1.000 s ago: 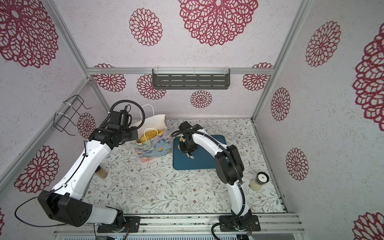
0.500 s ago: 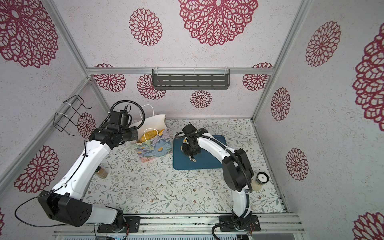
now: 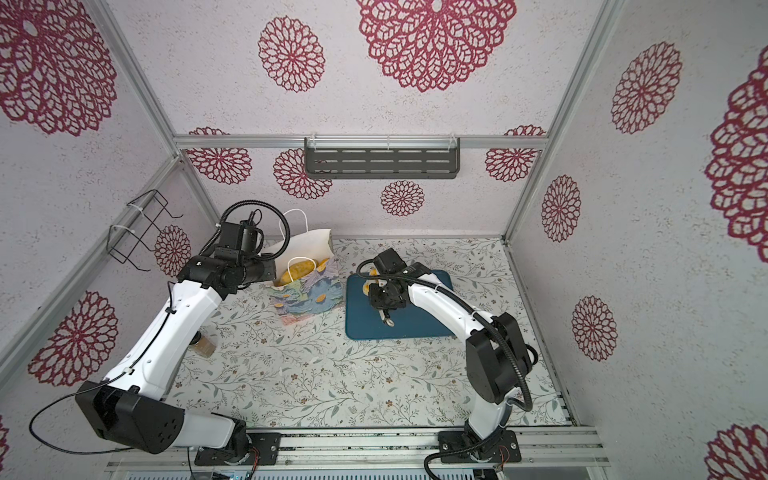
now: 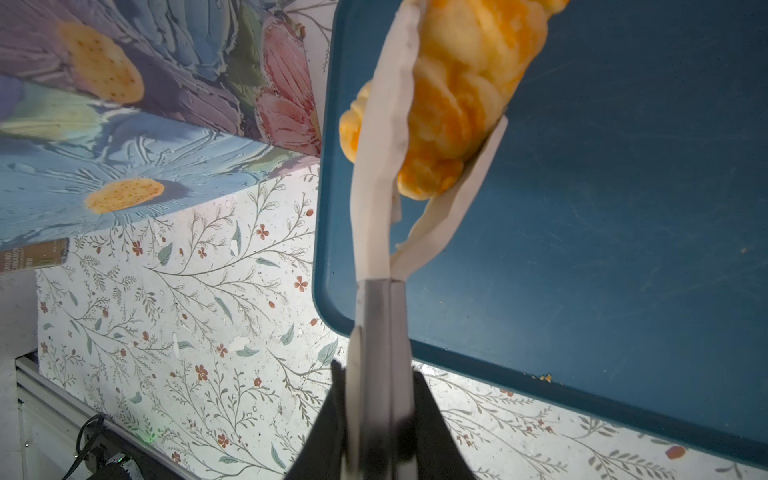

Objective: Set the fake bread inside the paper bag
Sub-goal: 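Lift the braided pastry in the tongs off the tray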

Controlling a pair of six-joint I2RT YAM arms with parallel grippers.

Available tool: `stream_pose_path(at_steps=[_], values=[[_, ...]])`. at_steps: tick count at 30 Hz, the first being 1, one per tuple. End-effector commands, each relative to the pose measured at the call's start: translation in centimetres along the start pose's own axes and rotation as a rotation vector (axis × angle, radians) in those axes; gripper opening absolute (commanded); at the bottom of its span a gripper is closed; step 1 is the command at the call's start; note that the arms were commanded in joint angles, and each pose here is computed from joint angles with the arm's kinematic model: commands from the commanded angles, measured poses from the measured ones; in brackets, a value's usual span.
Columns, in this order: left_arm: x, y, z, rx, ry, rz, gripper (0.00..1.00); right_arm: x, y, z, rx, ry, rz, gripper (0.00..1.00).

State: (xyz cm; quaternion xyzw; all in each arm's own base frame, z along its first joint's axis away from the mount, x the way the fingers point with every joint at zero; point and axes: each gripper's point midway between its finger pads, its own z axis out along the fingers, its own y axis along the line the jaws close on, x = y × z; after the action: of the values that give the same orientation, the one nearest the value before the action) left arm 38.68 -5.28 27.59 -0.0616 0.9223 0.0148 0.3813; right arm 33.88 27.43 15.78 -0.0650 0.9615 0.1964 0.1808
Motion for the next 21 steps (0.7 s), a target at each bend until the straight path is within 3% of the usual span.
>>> stream_pose_path(at_steps=[1, 21], values=[[-1.1, -0.4, -1.1, 0.022, -0.06, -0.008, 0.0, -2.3, 1.8, -3.7, -0.079, -0.132, 0.02, 0.0], [-1.1, -0.5, -1.1, 0.027, -0.06, -0.009, 0.0, -3.6, 4.6, -8.3, -0.158, -0.261, 0.003, 0.0]])
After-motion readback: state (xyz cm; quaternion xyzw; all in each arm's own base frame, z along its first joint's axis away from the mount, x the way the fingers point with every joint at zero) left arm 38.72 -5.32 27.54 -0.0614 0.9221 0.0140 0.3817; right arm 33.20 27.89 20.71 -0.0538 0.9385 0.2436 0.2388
